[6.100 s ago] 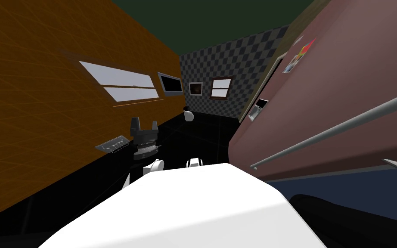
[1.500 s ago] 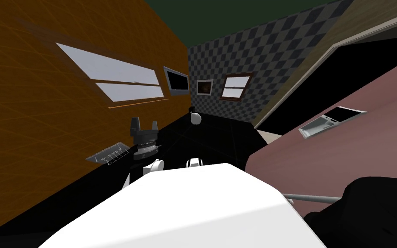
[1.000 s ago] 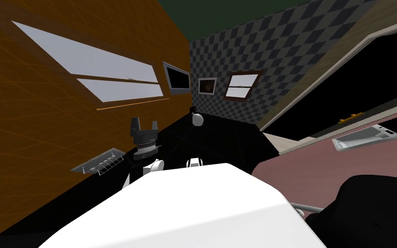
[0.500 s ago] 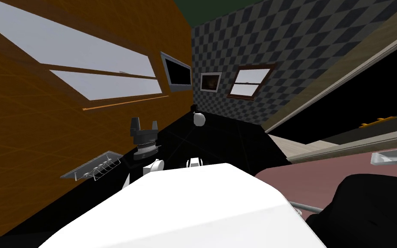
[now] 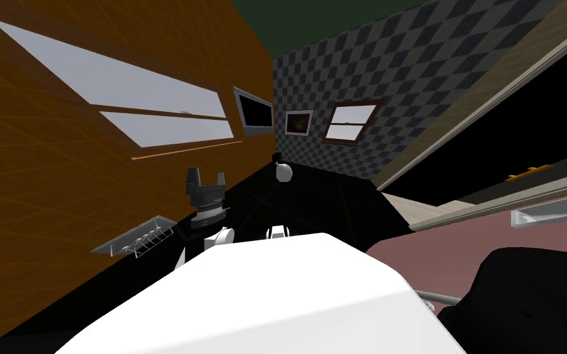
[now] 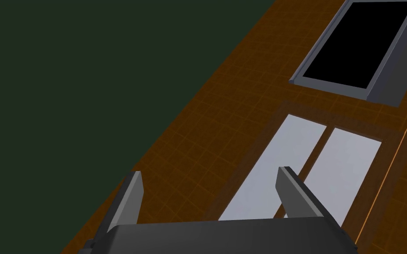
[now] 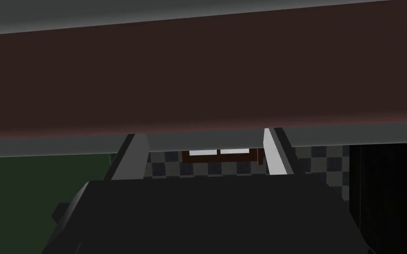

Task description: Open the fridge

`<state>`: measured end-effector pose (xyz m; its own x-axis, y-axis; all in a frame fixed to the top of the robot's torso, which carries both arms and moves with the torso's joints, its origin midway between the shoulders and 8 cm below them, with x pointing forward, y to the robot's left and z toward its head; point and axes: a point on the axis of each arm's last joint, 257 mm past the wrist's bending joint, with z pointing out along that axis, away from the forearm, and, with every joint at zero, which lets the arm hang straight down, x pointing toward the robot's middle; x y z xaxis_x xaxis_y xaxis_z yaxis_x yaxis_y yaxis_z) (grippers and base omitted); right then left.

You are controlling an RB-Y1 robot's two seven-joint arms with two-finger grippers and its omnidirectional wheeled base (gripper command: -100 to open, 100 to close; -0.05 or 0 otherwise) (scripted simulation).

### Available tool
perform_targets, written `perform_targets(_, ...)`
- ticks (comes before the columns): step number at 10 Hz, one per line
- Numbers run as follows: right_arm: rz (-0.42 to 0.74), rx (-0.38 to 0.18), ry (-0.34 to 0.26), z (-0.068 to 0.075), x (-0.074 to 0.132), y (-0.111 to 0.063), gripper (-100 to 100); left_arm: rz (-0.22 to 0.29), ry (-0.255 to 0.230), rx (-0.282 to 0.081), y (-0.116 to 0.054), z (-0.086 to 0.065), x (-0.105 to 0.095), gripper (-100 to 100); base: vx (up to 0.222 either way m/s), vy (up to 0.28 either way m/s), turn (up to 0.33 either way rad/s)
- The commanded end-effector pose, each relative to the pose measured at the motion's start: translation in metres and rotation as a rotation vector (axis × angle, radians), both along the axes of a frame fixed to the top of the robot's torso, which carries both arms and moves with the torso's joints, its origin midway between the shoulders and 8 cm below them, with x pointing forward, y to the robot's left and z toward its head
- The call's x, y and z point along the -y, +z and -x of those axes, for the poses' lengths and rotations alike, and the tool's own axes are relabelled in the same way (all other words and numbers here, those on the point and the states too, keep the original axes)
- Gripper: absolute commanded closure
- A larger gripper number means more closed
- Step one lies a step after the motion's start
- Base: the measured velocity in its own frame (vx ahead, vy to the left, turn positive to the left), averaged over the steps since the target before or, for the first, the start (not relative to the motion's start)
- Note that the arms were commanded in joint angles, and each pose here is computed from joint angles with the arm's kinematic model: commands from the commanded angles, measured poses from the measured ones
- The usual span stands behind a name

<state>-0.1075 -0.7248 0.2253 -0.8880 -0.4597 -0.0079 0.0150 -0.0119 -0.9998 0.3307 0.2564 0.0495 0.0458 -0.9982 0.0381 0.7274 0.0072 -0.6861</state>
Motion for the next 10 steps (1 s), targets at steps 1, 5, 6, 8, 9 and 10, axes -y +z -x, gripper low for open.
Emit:
perform_targets(1,-0.004,0.144,0.015,-0.01,0.021,0.01,100,0.0,0.0,0.0,0.0,0.0,0.0,0,-0.212,-0.068,0.254)
perform_targets(5,-0.056,0.259,0.13,-0.061,0.033,-0.003,100,0.0,0.0,0.0,0.0,0.0,0.0,0,-0.058,0.004,0.236)
perform_targets(6,-0.073,0.293,0.16,-0.075,0.034,-0.004,100,0.0,0.0,0.0,0.0,0.0,0.0,0,0.055,0.008,0.321)
perform_targets(8,-0.097,0.367,0.222,-0.101,0.037,-0.007,100,0.0,0.0,0.0,0.0,0.0,0.0,0,0.026,-0.003,0.406)
perform_targets(9,-0.107,0.383,0.264,-0.121,0.037,-0.009,100,0.0,0.0,0.0,0.0,0.0,0.0,0,-0.02,-0.058,0.326)
perform_targets(10,-0.151,0.386,0.299,-0.136,0.041,-0.031,100,0.0,0.0,0.0,0.0,0.0,0.0,0,0.126,-0.025,-0.177)
